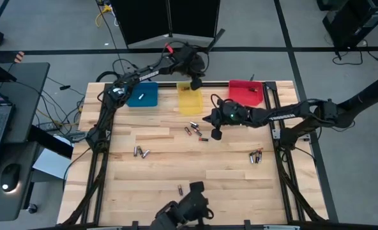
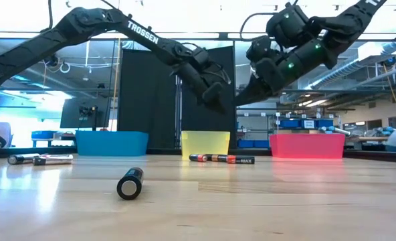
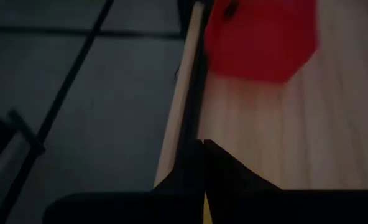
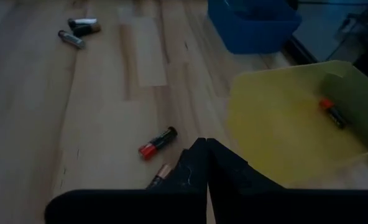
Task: Sort batteries
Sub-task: Put the silver battery into the blue bin
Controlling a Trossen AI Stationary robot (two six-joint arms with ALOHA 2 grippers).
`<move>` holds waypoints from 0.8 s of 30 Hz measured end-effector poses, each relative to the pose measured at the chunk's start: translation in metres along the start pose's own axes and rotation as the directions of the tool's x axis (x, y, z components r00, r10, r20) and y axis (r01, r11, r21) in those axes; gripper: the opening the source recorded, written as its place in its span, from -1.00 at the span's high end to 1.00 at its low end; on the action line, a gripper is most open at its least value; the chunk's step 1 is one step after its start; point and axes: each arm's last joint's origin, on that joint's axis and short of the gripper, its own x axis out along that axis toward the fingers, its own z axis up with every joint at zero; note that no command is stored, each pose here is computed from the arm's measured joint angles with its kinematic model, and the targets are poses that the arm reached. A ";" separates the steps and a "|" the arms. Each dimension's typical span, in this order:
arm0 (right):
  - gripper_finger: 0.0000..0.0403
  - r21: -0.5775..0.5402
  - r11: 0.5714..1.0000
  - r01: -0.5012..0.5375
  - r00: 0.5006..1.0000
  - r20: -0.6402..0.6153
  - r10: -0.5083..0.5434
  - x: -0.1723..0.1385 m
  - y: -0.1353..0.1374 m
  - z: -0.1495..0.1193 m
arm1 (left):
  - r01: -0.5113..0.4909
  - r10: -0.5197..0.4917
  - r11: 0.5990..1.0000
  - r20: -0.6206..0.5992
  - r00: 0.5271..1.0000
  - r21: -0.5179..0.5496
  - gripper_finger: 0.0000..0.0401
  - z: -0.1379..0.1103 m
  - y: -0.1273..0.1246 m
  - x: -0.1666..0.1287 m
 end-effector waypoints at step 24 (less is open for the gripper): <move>0.95 0.107 0.994 -0.024 1.000 0.011 0.022 -0.008 0.009 -0.053 | 0.069 -0.082 0.996 0.301 0.950 0.054 1.00 0.029 -0.038 0.016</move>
